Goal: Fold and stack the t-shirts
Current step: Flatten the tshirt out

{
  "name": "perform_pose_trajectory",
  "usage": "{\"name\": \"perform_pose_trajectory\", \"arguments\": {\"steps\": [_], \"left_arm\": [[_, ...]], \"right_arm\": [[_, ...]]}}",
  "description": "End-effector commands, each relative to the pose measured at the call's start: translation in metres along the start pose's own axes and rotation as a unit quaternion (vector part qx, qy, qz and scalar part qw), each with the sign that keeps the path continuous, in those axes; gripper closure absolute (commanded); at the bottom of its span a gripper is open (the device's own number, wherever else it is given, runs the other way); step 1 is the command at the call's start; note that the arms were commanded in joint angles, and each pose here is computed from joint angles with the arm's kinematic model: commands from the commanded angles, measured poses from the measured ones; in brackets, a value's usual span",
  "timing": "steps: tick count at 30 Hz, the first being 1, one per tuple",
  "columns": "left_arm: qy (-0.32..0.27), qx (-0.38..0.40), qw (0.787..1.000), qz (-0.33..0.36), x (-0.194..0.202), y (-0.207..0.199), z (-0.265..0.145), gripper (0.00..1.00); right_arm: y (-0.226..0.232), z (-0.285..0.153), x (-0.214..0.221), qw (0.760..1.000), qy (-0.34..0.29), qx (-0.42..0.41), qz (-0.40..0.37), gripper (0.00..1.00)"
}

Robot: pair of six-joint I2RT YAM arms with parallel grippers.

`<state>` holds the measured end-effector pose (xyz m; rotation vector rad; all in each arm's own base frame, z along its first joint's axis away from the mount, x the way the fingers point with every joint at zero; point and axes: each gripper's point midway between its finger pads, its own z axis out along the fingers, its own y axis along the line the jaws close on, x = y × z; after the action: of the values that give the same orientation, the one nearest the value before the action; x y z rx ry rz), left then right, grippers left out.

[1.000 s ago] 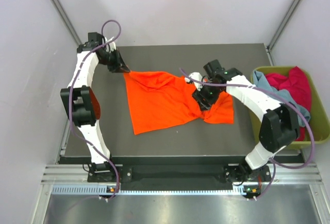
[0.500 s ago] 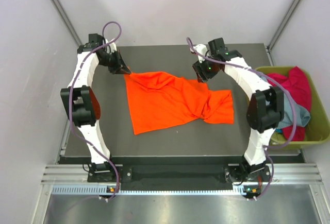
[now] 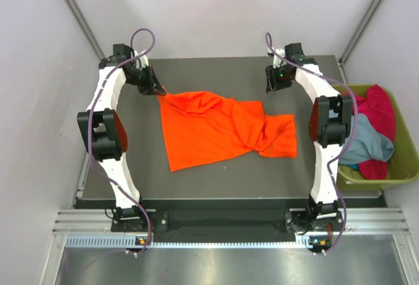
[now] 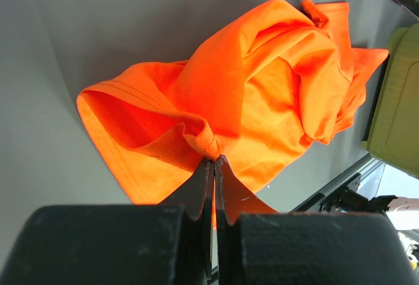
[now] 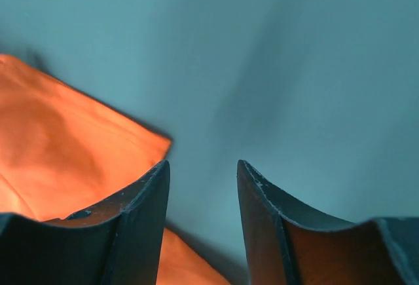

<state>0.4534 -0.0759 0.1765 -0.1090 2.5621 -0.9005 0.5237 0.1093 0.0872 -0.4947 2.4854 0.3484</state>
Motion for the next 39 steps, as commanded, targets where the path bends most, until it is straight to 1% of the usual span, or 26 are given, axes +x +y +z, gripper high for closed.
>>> {"name": "perform_pose_trajectory", "arguments": {"steps": [1,8,17,29,32,33,36,37,38,39], "left_arm": [[-0.014,-0.005,1.0,0.023,-0.006,0.003,-0.002,1.0],[-0.009,-0.005,1.0,0.02,-0.007,0.006,0.003,1.0],[-0.01,0.0,1.0,0.015,-0.013,0.008,0.009,1.0],[-0.011,-0.003,1.0,0.013,-0.014,0.01,0.01,1.0],[-0.01,-0.004,1.0,0.012,-0.013,0.01,0.011,1.0],[-0.011,-0.003,1.0,0.012,-0.014,0.01,0.011,1.0],[-0.011,-0.004,1.0,0.012,-0.014,0.011,0.012,1.0],[-0.011,-0.003,1.0,0.013,-0.014,0.01,0.012,1.0],[-0.011,-0.004,1.0,0.013,-0.014,0.011,0.011,1.0],[-0.011,-0.004,1.0,0.013,-0.014,0.011,0.011,1.0]], "right_arm": [[0.021,0.005,-0.021,0.999,-0.026,-0.039,0.003,0.55],[0.037,0.025,0.01,0.997,0.015,-0.07,0.018,0.55],[0.034,0.034,0.025,0.997,0.036,-0.062,0.027,0.55],[0.045,0.056,0.036,0.995,0.056,-0.072,0.033,0.57],[0.045,0.058,0.038,0.995,0.058,-0.075,0.035,0.62],[0.046,0.058,0.038,0.995,0.057,-0.077,0.035,0.7],[0.05,0.057,0.037,0.994,0.056,-0.083,0.032,0.87],[0.05,0.055,0.034,0.995,0.052,-0.082,0.031,0.9],[0.05,0.053,0.032,0.995,0.05,-0.08,0.03,0.98],[0.049,0.051,0.03,0.996,0.047,-0.076,0.028,1.0]]}}
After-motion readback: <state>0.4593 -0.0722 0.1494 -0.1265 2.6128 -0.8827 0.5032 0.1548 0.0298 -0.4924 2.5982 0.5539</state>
